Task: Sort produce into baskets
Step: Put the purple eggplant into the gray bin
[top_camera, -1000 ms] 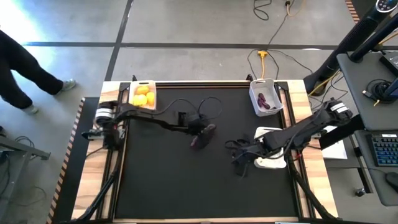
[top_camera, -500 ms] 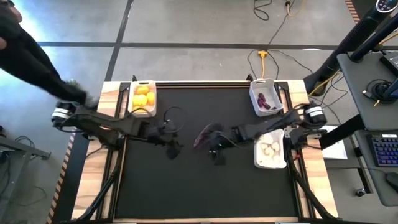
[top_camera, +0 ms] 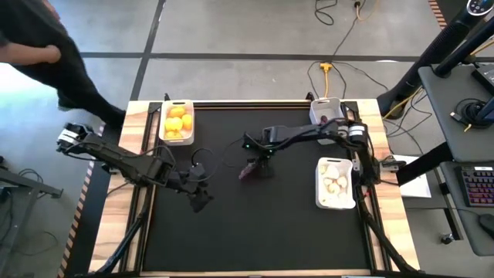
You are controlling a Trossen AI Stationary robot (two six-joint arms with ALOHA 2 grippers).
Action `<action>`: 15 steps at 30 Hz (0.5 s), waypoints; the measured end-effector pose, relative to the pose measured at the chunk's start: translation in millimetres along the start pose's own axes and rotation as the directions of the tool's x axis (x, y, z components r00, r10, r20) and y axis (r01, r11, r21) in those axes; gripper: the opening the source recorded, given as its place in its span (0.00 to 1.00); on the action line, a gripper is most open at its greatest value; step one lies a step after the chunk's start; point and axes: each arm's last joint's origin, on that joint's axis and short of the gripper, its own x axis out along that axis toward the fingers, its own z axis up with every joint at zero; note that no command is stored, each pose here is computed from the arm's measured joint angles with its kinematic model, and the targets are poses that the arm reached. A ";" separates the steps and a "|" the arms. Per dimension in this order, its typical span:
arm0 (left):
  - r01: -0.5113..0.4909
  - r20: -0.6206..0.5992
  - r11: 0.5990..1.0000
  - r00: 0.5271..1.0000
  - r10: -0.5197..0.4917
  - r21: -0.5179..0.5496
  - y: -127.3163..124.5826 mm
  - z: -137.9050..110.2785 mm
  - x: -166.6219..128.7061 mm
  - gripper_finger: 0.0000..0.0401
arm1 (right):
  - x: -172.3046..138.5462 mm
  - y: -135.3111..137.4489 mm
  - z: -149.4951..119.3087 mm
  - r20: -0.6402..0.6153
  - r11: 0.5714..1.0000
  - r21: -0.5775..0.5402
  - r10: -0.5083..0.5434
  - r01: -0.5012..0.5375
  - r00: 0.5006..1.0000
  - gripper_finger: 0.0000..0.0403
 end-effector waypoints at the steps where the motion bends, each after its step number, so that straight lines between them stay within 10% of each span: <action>1: 0.015 -0.017 1.000 1.000 -0.015 -0.003 -1.3 -2.1 -1.6 0.72 | 3.7 -2.7 0.1 -0.008 1.000 0.006 0.004 -0.004 1.000 0.72; 15: -0.062 -0.119 0.997 0.991 0.068 0.055 2.8 -22.4 -14.3 0.72 | -7.9 -4.8 -0.7 0.001 0.978 0.204 0.048 -0.047 0.999 0.42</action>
